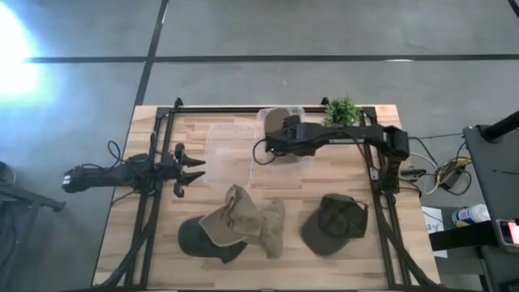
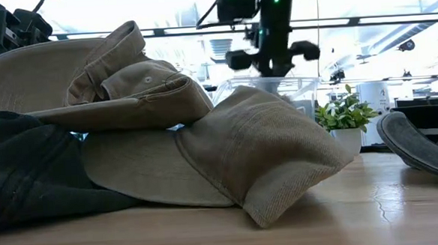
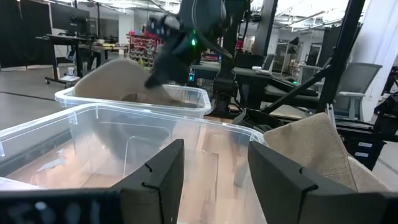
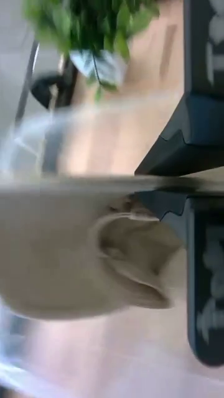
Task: Pick & Place hat
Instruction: Put the right brown cap into the right transparent bin, then put the left brown cap into the right transparent bin
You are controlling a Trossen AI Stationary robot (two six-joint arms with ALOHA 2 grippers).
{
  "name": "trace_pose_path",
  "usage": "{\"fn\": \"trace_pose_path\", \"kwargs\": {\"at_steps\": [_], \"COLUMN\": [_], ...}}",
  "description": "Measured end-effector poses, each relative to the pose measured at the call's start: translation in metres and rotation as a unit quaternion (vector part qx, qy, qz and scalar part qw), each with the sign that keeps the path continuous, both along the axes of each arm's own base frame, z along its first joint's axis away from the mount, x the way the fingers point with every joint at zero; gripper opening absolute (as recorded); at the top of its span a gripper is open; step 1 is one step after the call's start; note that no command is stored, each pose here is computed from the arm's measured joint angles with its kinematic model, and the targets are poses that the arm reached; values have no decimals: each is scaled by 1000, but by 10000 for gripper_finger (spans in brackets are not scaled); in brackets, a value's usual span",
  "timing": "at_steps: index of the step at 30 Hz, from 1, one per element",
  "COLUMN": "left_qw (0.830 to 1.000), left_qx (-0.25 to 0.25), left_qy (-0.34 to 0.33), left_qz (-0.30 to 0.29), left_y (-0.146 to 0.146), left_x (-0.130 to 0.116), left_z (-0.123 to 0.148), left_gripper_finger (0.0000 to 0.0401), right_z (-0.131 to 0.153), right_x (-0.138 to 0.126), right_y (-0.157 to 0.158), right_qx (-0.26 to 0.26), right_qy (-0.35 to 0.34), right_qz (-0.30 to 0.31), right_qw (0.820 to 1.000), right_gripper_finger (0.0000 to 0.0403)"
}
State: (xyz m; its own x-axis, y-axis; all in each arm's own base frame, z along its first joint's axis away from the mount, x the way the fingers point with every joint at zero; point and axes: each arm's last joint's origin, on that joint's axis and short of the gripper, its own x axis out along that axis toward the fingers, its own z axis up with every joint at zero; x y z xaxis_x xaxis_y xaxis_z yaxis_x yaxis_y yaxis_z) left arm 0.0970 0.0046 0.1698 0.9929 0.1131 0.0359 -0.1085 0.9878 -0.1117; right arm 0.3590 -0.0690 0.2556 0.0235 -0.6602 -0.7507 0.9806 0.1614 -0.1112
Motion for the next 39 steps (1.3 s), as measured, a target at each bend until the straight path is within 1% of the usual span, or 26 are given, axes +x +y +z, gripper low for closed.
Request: {"fn": "trace_pose_path", "kwargs": {"at_steps": [4,5,8,15,19,20,21,23,25,26,27,28,30,33,35,36,37,39], "left_qw": [1000,1000,1000,1000,1000,999,998,987,967,956,946,938,926,919,911,901,888,861], "left_qx": [0,0,0,0,-1,-18,-49,-139,-228,-266,-293,-313,-336,-347,-358,-372,-393,-427], "left_qy": [0,0,0,0,-13,-28,-46,-83,-108,-120,-133,-145,-164,-181,-204,-220,-239,-274], "left_qz": [0,0,0,0,7,6,2,-11,-24,-32,-37,-42,-51,-53,-31,-19,-16,-28], "left_y": [0,0,0,0,0,0,0,0,0,0,0,0,0,1,2,3,4,5], "left_x": [0,0,0,0,0,0,-1,-1,-2,-2,-3,-3,-4,-5,-6,-7,-8,-11], "left_z": [0,0,0,0,2,5,8,13,16,17,19,21,25,28,30,31,33,39], "left_gripper_finger": [172,172,172,172,172,172,172,172,172,172,172,172,172,172,172,172,172,172], "right_z": [-9,-10,-7,33,57,63,68,76,84,87,89,92,95,96,96,96,95,93], "right_x": [5,5,2,-13,-22,-24,-26,-29,-34,-36,-38,-40,-42,-43,-43,-43,-42,-42], "right_y": [2,2,5,15,24,27,29,33,36,37,38,39,42,44,44,44,44,44], "right_qx": [31,39,42,17,0,-4,-8,-13,-16,-17,-17,-17,-17,-17,-17,-17,-16,-14], "right_qy": [53,60,67,31,7,-2,-10,-28,-45,-50,-58,-64,-69,-72,-71,-70,-69,-64], "right_qz": [68,77,82,123,168,179,186,195,198,198,196,195,198,202,202,203,204,205], "right_qw": [996,994,993,992,986,984,982,980,979,979,979,979,978,977,977,976,976,977], "right_gripper_finger": [59,65,82,133,163,169,174,183,188,190,191,191,191,192,192,192,192,192]}}
